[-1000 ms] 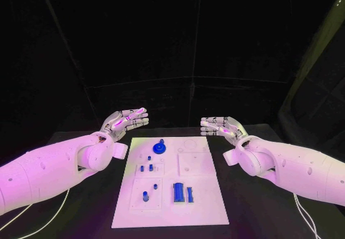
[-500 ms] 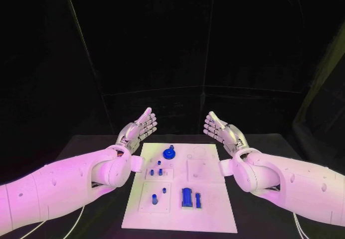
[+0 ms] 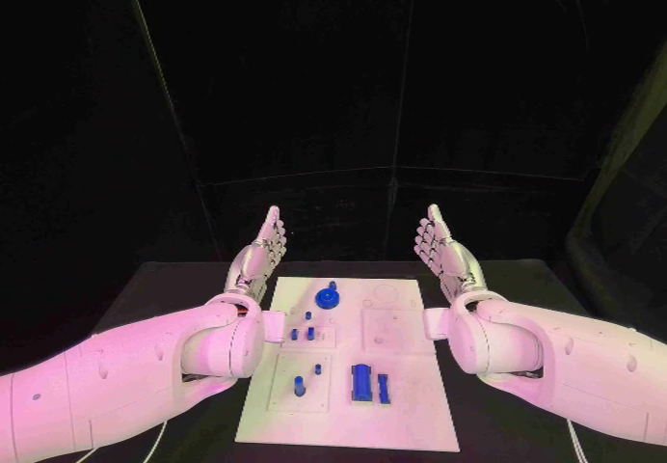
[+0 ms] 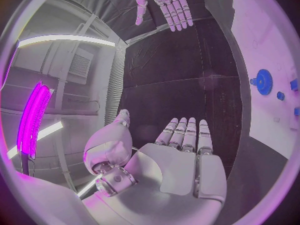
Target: Assemble the parts on the task board
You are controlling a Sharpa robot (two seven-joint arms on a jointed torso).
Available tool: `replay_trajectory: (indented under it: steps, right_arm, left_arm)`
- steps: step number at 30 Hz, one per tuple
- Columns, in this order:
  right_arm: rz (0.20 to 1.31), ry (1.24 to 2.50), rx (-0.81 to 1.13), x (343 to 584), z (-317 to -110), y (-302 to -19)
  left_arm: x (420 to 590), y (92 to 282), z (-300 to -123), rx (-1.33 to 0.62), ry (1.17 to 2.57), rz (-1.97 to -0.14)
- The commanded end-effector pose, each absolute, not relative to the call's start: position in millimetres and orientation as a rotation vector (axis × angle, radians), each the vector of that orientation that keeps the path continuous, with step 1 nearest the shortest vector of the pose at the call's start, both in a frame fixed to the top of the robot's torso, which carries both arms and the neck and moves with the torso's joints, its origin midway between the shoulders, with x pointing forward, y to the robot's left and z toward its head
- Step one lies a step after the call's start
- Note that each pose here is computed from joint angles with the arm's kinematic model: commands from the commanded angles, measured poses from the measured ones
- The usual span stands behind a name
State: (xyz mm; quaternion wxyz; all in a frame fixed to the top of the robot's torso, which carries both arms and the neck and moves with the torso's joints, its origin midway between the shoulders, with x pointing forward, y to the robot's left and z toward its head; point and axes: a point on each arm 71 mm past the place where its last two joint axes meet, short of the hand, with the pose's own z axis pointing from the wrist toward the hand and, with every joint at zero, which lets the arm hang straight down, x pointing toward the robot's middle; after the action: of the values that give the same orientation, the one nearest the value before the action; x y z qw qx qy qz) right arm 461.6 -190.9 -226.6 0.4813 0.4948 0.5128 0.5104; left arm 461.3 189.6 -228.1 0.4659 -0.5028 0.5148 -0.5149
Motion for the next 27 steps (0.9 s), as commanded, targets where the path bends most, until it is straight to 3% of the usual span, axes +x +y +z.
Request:
replay_trajectory:
  steps: [1,27]
  right_arm:
    - [1.229,1.218,1.209,461.8,-224.2,-192.4]
    - [1.229,1.218,1.209,461.8,-224.2,-192.4]
  left_arm:
    - [461.8,192.4,-224.2,-1.209,1.218,-1.229]
    - [461.8,192.4,-224.2,-1.209,1.218,-1.229]
